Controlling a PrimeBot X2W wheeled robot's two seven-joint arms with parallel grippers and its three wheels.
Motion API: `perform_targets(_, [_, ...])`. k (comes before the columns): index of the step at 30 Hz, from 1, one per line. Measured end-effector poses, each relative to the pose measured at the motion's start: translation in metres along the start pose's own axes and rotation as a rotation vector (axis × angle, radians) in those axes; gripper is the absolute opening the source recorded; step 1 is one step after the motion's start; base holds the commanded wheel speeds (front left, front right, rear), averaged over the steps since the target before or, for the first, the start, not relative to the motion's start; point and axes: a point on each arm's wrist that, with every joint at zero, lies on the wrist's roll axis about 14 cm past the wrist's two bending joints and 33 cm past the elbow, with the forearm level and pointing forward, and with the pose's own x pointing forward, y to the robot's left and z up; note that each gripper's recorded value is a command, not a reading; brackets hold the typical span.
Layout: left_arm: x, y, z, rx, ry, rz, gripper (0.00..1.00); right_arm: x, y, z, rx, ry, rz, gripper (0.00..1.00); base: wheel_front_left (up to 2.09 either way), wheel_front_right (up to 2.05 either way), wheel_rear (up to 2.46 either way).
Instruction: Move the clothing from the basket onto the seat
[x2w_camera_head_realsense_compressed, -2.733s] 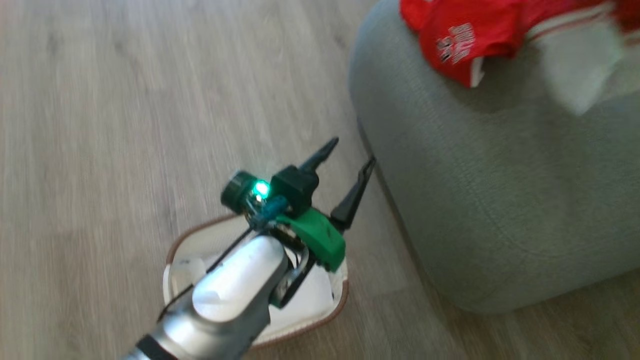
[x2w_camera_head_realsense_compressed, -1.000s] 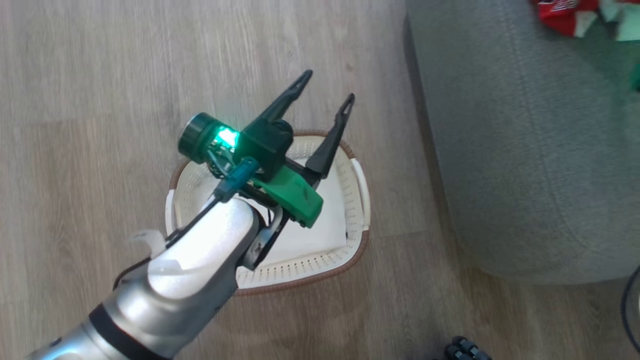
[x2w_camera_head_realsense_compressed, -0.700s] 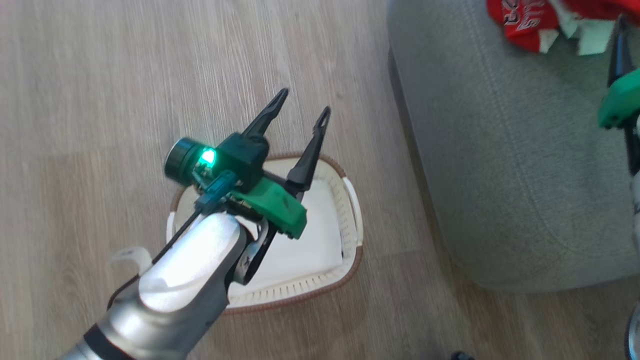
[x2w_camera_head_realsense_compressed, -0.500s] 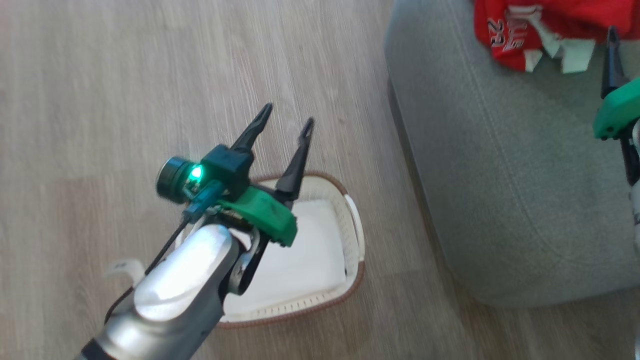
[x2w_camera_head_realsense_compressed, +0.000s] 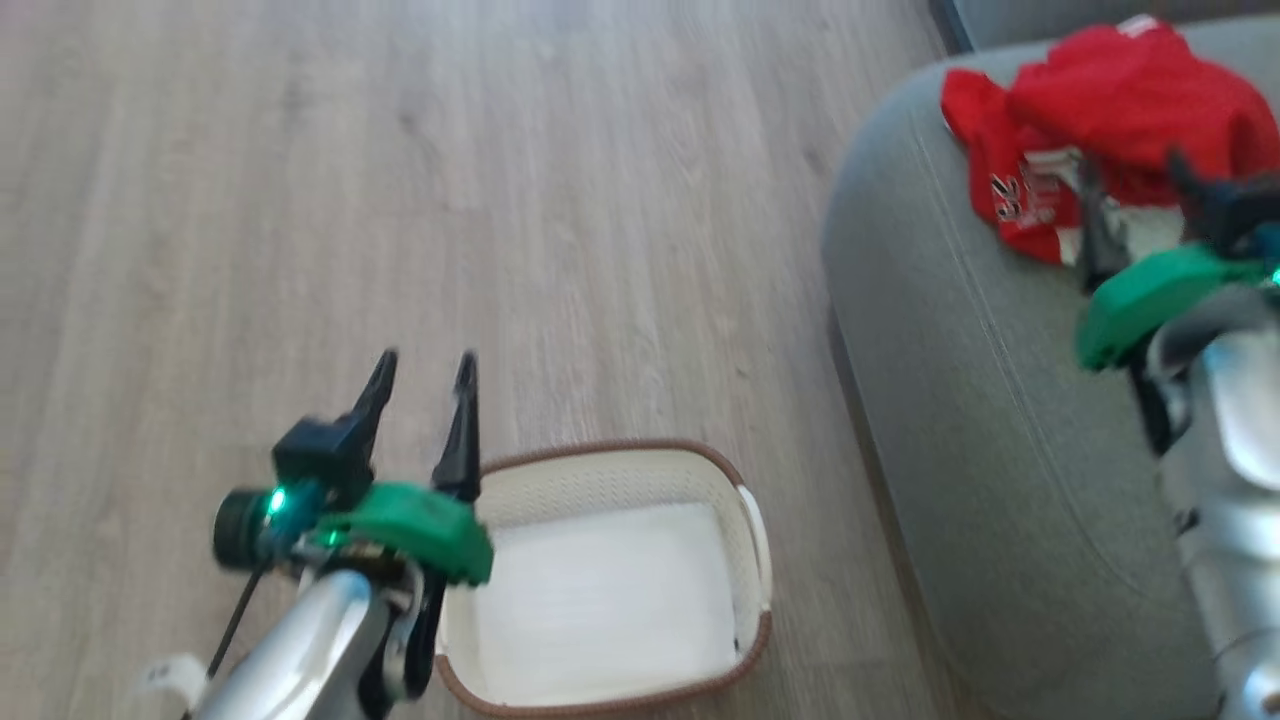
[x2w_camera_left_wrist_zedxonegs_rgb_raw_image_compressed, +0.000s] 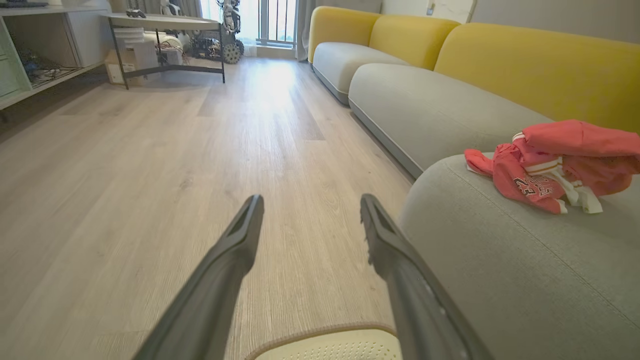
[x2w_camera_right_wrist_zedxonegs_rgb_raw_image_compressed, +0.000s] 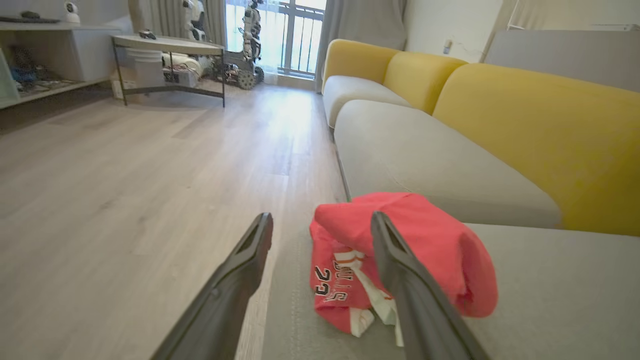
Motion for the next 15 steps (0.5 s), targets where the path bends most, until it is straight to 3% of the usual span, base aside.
perform_targets(10, [-0.062,0.059,-0.001,-0.006,-0.006,0.214,1.0,-0.034,0.084,0.004,0.127,-0.066,0.146,1.0,0.0,0.0,0.0])
perform_targets(15, [-0.082,0.071,0.003,-0.018,-0.026,0.264,1.0,-0.056,0.102,0.003,0.166,-0.085,0.167,1.0,0.0,0.0,0.0])
